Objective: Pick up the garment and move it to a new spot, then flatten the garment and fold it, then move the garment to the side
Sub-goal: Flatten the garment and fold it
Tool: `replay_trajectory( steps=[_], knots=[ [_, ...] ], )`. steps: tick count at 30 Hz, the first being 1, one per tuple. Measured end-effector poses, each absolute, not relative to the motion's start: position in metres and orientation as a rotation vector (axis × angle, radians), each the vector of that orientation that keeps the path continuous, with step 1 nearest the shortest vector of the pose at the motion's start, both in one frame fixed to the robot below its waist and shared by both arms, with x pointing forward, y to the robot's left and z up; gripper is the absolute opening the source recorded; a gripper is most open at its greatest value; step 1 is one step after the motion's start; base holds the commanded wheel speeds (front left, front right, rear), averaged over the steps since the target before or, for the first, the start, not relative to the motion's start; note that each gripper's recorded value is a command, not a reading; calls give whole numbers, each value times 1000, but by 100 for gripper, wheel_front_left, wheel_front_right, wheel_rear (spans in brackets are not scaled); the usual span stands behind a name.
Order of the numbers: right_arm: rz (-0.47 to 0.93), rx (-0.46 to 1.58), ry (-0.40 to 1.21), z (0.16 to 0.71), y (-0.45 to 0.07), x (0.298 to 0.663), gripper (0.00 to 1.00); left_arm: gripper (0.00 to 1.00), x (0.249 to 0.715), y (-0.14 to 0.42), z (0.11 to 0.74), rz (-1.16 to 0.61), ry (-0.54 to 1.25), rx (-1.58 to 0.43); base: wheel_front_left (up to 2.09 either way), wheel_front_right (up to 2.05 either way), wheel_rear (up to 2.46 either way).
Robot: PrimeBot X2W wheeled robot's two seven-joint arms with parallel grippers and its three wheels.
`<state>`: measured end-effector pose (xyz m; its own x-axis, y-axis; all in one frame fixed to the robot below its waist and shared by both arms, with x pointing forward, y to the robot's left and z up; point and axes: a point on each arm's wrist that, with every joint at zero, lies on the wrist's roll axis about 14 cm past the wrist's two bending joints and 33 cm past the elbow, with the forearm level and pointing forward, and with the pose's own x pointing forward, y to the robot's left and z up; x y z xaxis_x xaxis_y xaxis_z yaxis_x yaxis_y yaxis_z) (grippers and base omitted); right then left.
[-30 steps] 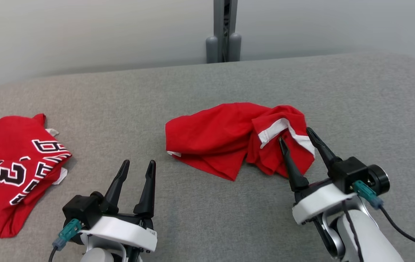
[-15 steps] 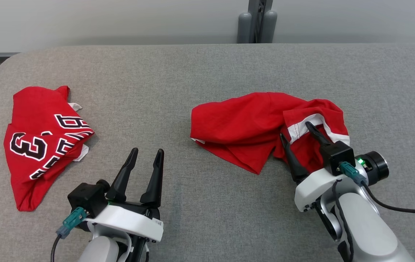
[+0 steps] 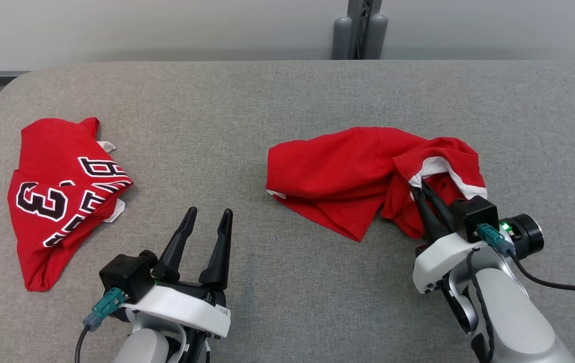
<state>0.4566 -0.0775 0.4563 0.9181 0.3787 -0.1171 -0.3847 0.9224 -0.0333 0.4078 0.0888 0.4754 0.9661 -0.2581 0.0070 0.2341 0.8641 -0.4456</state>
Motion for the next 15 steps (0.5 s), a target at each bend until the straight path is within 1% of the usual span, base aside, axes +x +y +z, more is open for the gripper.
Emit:
replay_trajectory(
  steps=[6, 15],
  knots=[
    [375, -33, 98, 461, -81, 458, 0, 100, 408, 87, 476, -263, 53, -463, 0, 0, 0],
    [299, 14, -45, 511, -103, 461, 0, 100, 403, 82, 487, -279, 29, -471, 0, 0, 0]
  ],
)
